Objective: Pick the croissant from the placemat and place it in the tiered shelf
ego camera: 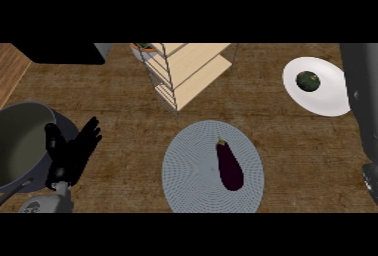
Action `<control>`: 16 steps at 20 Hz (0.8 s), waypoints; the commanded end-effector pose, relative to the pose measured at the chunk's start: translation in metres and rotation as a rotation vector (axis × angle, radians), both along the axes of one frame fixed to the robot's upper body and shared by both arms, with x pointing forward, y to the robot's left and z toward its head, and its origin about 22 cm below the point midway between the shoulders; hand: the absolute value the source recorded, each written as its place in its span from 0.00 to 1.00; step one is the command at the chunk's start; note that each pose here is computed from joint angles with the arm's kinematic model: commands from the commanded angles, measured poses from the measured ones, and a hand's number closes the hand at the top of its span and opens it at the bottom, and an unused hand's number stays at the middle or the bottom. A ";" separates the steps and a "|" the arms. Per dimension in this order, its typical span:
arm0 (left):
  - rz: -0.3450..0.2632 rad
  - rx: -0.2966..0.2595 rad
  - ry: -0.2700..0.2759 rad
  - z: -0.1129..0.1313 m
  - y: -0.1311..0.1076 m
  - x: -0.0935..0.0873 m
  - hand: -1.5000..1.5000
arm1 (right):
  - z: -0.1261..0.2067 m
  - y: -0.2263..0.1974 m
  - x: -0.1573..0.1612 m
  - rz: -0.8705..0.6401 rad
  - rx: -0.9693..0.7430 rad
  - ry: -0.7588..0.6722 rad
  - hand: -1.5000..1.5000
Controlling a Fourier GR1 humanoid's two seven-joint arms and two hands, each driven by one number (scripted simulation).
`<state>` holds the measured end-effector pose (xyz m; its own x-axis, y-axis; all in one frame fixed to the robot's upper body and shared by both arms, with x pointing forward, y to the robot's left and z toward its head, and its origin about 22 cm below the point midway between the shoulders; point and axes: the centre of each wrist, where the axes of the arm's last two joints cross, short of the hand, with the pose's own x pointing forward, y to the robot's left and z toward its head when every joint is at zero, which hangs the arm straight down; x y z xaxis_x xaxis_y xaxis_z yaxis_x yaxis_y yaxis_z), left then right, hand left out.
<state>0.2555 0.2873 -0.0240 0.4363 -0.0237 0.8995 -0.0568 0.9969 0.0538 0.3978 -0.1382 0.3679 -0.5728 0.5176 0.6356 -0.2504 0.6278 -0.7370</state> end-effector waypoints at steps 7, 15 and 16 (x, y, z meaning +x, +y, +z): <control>-0.003 -0.026 -0.006 -0.005 -0.009 -0.001 0.50 | -0.027 0.017 0.045 0.043 -0.106 -0.026 1.00; 0.005 0.002 -0.019 0.000 -0.005 0.013 0.50 | -0.047 0.045 0.060 0.030 -0.113 -0.044 1.00; -0.031 0.000 0.000 0.013 0.010 0.005 0.50 | -0.040 0.036 0.064 -0.002 -0.106 -0.045 1.00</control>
